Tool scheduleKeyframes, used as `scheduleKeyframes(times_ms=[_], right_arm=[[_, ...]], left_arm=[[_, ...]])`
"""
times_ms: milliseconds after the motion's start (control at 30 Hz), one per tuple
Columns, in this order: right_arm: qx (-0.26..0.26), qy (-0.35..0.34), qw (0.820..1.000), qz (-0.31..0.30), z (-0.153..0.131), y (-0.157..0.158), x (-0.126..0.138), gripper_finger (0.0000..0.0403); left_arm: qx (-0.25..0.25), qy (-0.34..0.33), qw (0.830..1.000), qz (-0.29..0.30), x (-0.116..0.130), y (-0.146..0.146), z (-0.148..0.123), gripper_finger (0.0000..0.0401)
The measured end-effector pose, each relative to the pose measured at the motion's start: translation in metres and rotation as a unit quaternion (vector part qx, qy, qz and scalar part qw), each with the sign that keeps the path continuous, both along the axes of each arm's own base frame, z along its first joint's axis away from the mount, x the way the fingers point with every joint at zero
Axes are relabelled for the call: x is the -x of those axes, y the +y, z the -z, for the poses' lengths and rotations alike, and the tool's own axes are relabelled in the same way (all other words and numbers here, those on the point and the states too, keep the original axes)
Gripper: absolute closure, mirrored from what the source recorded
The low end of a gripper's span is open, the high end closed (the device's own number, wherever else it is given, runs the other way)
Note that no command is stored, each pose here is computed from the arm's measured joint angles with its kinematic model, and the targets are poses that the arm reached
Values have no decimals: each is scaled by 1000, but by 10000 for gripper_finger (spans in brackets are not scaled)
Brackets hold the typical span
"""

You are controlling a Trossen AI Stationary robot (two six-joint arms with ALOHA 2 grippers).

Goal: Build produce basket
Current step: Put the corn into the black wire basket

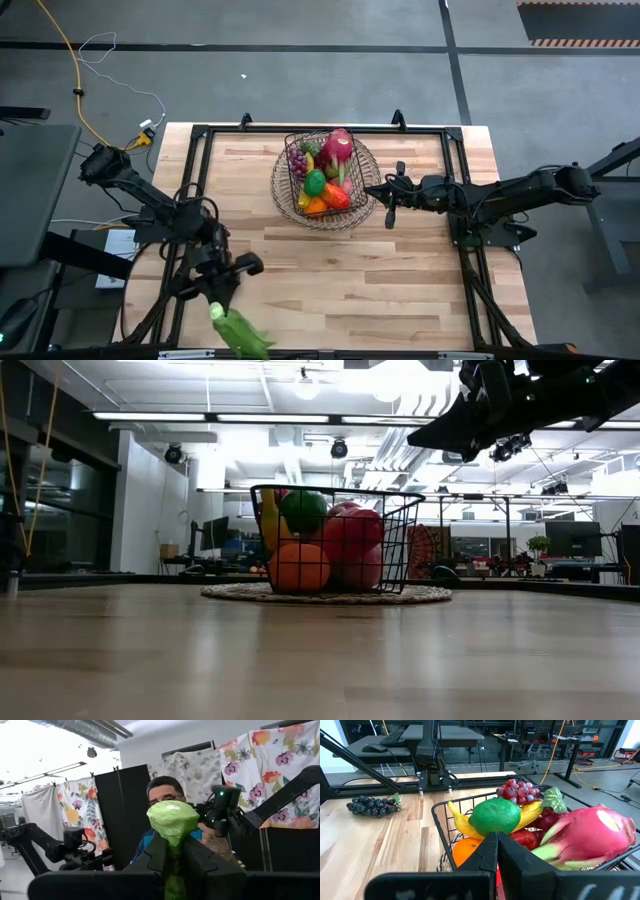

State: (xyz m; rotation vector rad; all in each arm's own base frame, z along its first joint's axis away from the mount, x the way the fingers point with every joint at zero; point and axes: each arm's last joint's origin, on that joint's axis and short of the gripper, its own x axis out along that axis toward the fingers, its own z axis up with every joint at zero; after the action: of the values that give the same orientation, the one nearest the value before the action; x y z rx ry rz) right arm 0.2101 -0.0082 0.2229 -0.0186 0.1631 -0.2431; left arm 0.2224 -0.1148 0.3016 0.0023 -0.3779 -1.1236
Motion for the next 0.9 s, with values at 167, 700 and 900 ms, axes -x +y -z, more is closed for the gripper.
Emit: scheduleKeyframes(times_ms=[167, 700, 900], right_arm=[[0, 0, 1000, 0, 0, 0, 0, 402], [0, 0, 1000, 0, 0, 0, 0, 402], [0, 0, 1000, 0, 0, 0, 0, 402]], left_arm=[[20, 10, 997, -79, -6, 5, 0, 380], [132, 151, 596, -777, -16, 45, 25, 380], [125, 151, 497, -845, -11, 47, 28, 380]])
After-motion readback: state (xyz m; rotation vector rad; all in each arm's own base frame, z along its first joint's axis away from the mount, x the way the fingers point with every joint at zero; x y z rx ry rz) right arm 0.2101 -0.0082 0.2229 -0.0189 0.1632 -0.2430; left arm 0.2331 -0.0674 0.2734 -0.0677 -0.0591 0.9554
